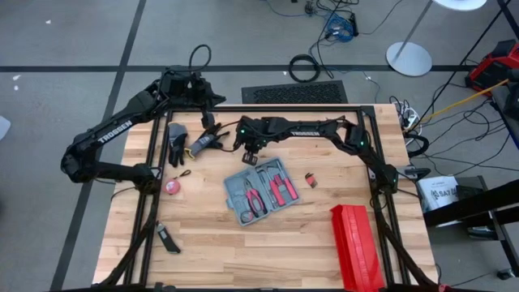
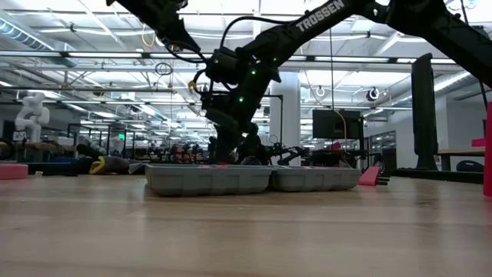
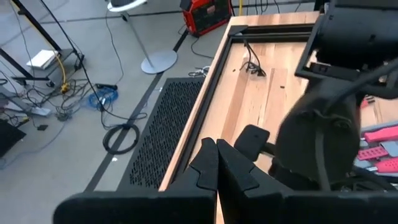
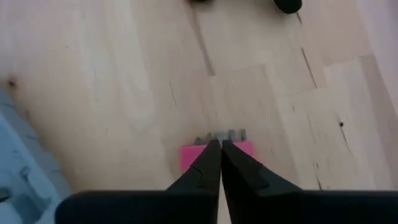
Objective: Prefit tool cases
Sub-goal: Put the red terminal block into the gray prefit tools case
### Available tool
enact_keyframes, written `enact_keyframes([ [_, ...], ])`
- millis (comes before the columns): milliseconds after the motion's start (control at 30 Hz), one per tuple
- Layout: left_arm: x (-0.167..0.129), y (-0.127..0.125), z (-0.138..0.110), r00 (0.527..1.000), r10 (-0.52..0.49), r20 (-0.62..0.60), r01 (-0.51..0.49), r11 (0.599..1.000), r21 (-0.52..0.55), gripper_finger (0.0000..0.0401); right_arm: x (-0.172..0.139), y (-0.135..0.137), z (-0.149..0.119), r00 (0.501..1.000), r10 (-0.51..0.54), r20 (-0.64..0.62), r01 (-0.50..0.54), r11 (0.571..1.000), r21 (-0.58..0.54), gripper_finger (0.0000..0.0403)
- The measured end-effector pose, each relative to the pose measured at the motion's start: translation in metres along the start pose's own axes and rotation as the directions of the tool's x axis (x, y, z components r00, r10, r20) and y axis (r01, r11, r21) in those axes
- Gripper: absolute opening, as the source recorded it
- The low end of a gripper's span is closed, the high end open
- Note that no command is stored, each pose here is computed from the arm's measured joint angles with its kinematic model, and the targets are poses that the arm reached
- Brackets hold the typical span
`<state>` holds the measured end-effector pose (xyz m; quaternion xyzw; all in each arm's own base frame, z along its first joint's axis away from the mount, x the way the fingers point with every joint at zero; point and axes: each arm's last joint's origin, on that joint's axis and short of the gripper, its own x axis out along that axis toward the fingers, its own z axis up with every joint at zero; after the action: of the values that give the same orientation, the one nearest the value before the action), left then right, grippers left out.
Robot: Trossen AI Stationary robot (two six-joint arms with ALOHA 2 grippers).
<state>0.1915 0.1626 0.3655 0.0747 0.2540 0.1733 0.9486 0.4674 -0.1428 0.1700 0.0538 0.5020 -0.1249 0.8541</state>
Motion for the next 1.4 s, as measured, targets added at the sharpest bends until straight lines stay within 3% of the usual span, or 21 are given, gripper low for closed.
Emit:
enact_keyframes([
  [233, 0.005, -0.003, -0.010, 0.999, -0.016, -0.046, 0.015, 1.000, -0.012, 0.0000, 0.000, -0.001, -0.004, 0.999, 0.015, -0.037, -0.013, 0.997, 0.071, 0.0093],
  [433, 0.014, -0.005, -0.023, 0.998, 0.001, -0.061, -0.002, 1.000, -0.014, 0.0000, 0.017, -0.011, -0.010, 0.998, 0.008, -0.070, 0.018, 0.928, 0.371, 0.0185],
  [533, 0.018, -0.005, -0.027, 0.999, 0.010, -0.045, -0.011, 1.000, -0.014, 0.0000, 0.020, -0.013, -0.011, 0.998, -0.025, -0.066, 0.051, 0.898, 0.436, 0.0220],
  [833, 0.022, -0.005, -0.031, 1.000, 0.020, -0.022, -0.020, 1.000, -0.007, 0.0000, 0.022, -0.014, -0.004, 0.998, -0.055, 0.002, 0.044, 0.827, 0.561, 0.0246],
  [1033, 0.022, -0.006, -0.031, 0.999, 0.017, -0.028, -0.018, 1.000, -0.009, 0.0000, 0.021, -0.010, -0.009, 0.998, -0.044, -0.051, 0.064, 0.849, 0.524, 0.0247],
  [1300, 0.022, -0.006, -0.032, 0.999, 0.014, -0.037, -0.014, 1.000, -0.014, 0.0000, 0.022, 0.008, -0.010, 0.998, 0.036, -0.060, -0.010, 0.920, 0.391, 0.0247],
  [1400, 0.023, -0.007, -0.033, 0.999, 0.013, -0.037, -0.014, 1.000, -0.015, 0.0000, 0.025, 0.017, -0.010, 0.997, 0.056, -0.054, -0.038, 0.955, 0.295, 0.0247],
])
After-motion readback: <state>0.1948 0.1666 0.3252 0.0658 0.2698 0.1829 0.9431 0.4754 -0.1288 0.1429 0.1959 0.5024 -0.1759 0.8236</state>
